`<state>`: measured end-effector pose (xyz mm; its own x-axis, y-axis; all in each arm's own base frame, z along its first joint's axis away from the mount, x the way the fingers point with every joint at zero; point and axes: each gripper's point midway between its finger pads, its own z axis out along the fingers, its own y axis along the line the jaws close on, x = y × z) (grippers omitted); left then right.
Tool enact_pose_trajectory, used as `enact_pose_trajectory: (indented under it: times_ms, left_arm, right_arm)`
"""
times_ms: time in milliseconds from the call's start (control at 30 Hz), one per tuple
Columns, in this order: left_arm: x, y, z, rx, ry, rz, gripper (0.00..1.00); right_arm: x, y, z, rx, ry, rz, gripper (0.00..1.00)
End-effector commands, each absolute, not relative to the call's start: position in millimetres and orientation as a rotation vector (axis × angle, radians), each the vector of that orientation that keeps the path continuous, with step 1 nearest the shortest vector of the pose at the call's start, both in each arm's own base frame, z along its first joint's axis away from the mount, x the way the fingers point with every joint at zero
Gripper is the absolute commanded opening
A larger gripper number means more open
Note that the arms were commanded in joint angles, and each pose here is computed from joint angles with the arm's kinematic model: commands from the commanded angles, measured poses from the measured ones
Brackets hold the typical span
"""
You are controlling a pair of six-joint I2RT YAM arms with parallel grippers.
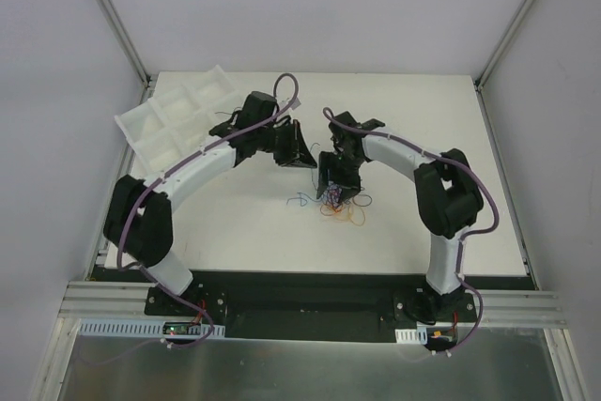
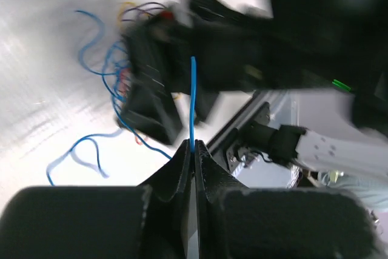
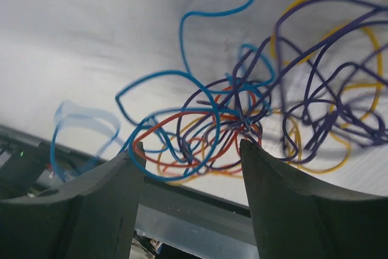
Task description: Untangle the cables
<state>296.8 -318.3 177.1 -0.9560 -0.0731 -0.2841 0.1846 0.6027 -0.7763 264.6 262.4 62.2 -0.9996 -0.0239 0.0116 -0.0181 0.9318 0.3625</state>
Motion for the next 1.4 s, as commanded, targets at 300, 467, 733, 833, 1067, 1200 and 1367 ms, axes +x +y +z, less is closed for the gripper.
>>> enact_pose_trajectory:
  times_ms: [300,467,733,833,1067,1200,1367]
  left_arm:
    - [243,-267,450,0.585,1.589,-1.144,0.00]
    - [210,-222,570,0.579,1.223,-0.947,0.00]
    - [162,-161,685,0.465,0.902,-0.758,0.00]
    - [149,-151,705,0.430,0.838,-0.759,0.00]
    - [163,-147,703,0.354,0.869,-0.762,0.00]
    - [185,-150,680,0.285,0.965,-0.774,0.00]
    - [227,-178,601,0.228,1.206,-0.866,0.00]
  right_arm:
    - [280,177,34,-0.219,-3.128,-0.102,0.62]
    - [278,142,37,-0.295,-3.140,-0.046,0.63]
    - [276,113,39,-0.347,-3.142,-0.025,0.63]
    - [279,109,40,-0.384,-3.145,-0.048,0.63]
    - [283,105,40,-0.400,-3.139,-0.070,0.61]
    - [285,108,38,-0.402,-3.127,-0.108,0.61]
    - [287,112,37,-0.391,-3.121,-0.129,0.60]
